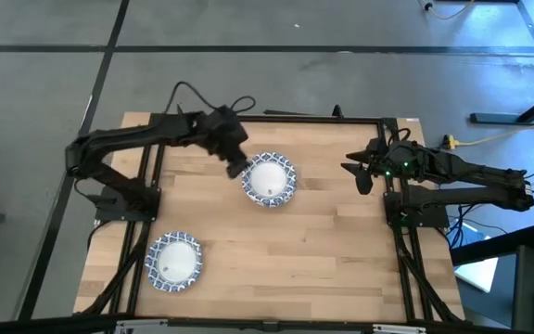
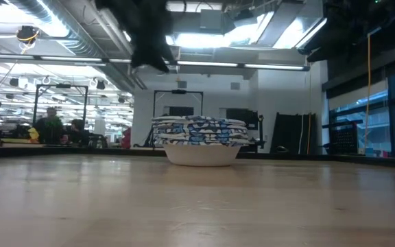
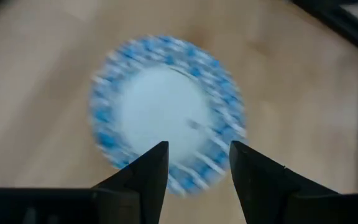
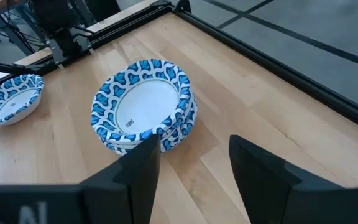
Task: Nest bowls inside each other
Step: Stack the blue patterned bowl on top of the other blue patterned bowl
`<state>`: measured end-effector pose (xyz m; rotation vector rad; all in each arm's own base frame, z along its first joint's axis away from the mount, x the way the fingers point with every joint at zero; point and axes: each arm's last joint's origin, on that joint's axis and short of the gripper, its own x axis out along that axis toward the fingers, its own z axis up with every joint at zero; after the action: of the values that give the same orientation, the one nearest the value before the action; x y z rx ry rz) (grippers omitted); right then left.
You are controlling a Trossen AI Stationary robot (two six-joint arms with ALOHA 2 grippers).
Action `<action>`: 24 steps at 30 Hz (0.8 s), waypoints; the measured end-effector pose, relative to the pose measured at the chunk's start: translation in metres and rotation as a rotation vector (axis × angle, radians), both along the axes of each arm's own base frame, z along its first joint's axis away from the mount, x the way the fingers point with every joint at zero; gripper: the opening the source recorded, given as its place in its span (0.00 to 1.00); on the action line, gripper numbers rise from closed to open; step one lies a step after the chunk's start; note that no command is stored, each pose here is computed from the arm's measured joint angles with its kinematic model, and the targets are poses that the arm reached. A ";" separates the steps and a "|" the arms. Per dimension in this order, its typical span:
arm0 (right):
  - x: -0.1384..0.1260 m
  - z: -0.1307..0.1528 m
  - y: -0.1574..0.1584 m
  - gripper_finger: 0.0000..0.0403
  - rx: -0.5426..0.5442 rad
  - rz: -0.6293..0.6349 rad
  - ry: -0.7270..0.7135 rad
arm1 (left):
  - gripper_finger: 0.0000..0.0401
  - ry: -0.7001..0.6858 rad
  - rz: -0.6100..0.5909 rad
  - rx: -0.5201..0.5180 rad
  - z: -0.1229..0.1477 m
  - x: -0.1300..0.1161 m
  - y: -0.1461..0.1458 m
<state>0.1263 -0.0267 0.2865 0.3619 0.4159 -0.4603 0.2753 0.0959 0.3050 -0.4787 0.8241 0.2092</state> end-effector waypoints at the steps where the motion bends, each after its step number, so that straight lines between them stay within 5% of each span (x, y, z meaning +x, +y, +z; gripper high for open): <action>1: 0.000 0.000 0.000 0.48 -0.001 0.000 0.000 | 0.41 -0.007 -0.027 -0.023 0.005 -0.004 -0.008; 11: 0.000 0.000 0.000 0.48 -0.004 0.002 0.002 | 0.40 -0.035 -0.295 -0.028 0.029 -0.023 -0.088; 20: 0.000 0.000 0.000 0.48 0.000 0.000 0.000 | 0.40 0.419 -0.421 0.110 0.003 -0.054 -0.138; 24: 0.000 0.000 0.000 0.48 0.007 -0.005 -0.003 | 0.40 0.504 -0.431 0.095 -0.011 -0.057 -0.156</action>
<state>0.1265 -0.0268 0.2865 0.3708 0.4136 -0.4626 0.2181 -0.0605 0.2943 -0.1468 1.3807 -0.0363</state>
